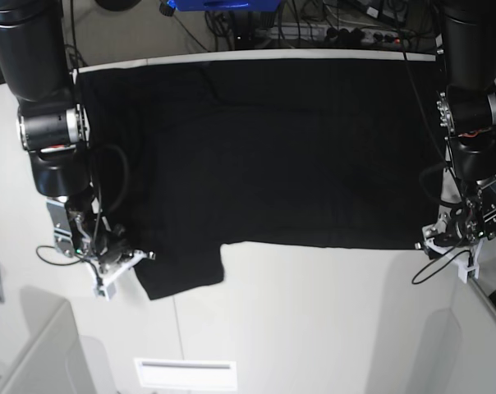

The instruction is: Fold the T-shirt properly

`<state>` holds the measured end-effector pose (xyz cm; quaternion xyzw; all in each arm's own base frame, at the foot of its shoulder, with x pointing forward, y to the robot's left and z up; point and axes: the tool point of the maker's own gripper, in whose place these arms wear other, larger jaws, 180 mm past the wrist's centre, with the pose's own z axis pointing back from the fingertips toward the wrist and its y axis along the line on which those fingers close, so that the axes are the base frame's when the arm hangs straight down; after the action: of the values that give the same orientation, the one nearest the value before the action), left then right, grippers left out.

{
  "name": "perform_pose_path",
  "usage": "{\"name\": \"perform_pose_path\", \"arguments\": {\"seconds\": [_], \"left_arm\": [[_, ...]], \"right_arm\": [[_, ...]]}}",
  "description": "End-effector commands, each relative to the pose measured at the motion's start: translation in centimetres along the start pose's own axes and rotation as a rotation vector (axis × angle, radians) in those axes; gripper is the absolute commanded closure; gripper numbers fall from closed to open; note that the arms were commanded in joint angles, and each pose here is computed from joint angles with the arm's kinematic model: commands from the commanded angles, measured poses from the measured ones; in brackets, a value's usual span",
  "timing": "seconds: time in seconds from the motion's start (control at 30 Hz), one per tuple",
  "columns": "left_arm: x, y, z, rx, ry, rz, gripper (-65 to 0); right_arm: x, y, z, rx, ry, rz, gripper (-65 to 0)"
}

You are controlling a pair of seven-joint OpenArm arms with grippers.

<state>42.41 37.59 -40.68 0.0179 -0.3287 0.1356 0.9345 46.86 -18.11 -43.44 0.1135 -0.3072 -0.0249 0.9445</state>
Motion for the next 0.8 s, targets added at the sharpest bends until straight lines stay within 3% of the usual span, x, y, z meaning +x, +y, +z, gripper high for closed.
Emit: {"name": "perform_pose_path", "arguments": {"seconds": [0.0,0.77], "left_arm": [[2.74,0.56,0.81,0.005,-0.063,0.002,-39.7],[3.13,0.28,0.86,0.001,-0.074,0.0,-39.7]], "right_arm": [[2.91,0.13,0.75,0.004,-0.057,0.015,0.0],[2.9,0.21,0.75,0.007,-0.056,0.018,0.0]]}}
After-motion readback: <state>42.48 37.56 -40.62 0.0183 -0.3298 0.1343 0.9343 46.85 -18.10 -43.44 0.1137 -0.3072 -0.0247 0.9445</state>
